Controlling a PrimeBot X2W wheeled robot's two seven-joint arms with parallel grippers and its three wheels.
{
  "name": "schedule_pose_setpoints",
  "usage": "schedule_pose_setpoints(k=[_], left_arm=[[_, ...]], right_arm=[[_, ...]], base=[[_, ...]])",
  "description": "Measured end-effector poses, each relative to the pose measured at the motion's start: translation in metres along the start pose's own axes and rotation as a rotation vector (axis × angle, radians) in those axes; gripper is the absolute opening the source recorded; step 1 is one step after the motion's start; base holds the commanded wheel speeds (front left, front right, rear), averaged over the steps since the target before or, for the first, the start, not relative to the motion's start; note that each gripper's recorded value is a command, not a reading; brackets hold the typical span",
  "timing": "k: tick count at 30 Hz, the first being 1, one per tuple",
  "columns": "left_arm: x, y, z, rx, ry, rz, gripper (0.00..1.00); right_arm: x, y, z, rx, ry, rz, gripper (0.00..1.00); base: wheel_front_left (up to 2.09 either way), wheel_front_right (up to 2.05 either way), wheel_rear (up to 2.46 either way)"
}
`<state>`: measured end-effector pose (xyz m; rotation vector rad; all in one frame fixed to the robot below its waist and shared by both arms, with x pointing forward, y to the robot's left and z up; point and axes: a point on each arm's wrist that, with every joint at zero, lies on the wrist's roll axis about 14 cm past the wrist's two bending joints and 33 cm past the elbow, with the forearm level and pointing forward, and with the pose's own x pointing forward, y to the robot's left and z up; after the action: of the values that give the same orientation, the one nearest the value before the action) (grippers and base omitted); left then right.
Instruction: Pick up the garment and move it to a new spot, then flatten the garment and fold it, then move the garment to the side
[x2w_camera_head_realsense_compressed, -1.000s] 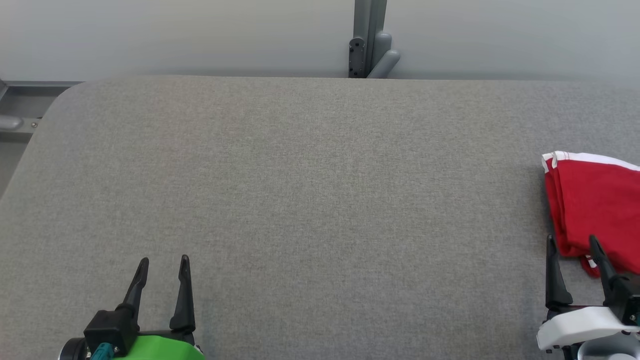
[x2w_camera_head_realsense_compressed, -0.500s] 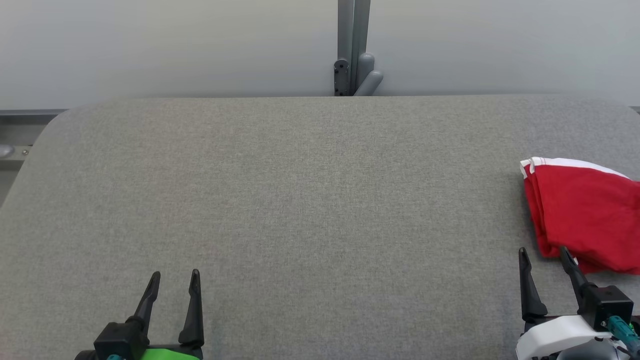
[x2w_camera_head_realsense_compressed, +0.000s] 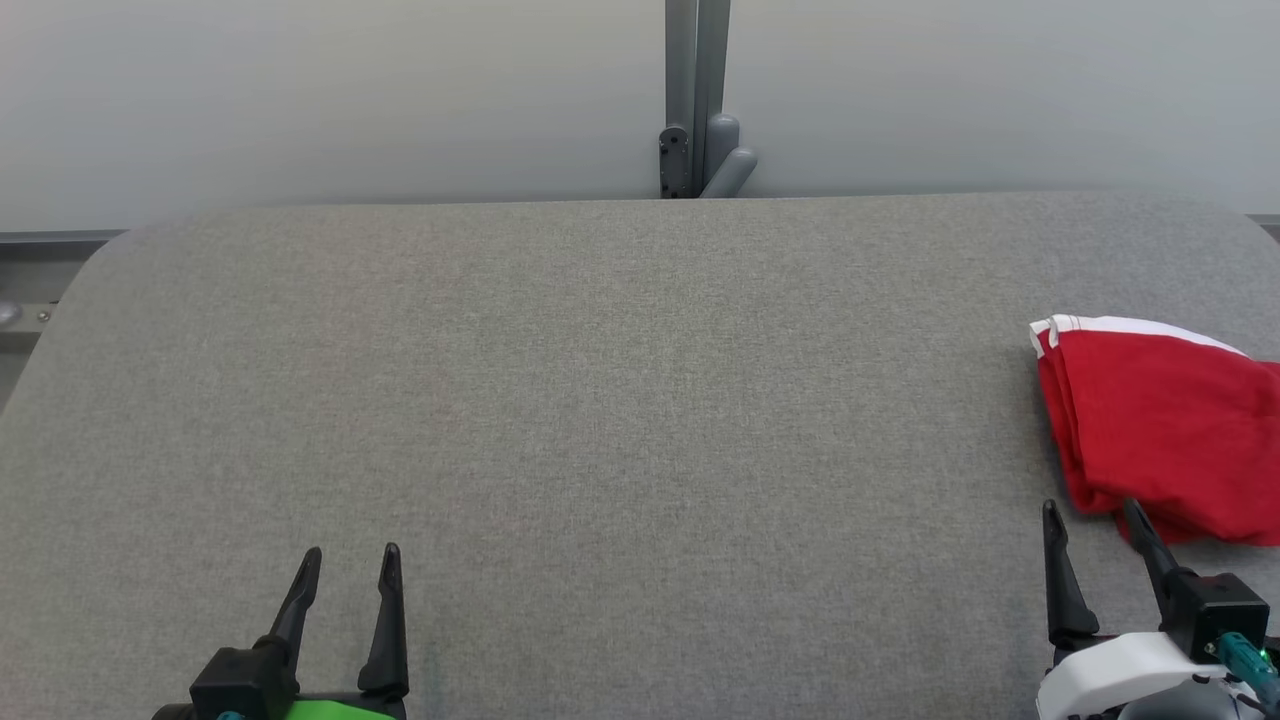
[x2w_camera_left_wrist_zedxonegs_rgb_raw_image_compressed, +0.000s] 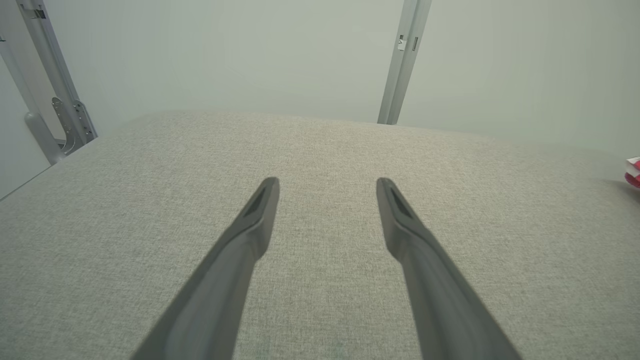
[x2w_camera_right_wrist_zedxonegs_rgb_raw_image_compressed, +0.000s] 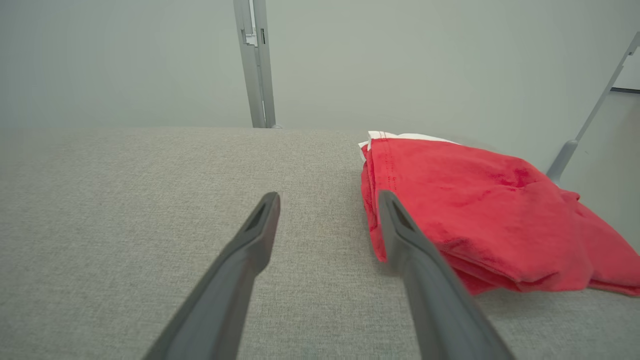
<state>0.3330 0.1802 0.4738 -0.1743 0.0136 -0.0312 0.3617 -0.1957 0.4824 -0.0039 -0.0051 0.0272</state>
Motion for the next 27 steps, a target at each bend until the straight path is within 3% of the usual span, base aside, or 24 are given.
schedule_pose_setpoints(k=[19, 27], left_arm=[[-0.002, 0.001, 0.0, 0.002, 0.001, 0.005, 1.0], [-0.013, 0.015, 0.003, -0.002, -0.011, 0.056, 1.0]], right_arm=[[0.003, 0.006, -0.002, 0.009, 0.007, 0.017, 1.0], [0.011, 0.024, -0.001, 0.007, 0.004, 0.07, 1.0]], base=[[0.0, 0.0, 0.0], [0.0, 0.0, 0.0]])
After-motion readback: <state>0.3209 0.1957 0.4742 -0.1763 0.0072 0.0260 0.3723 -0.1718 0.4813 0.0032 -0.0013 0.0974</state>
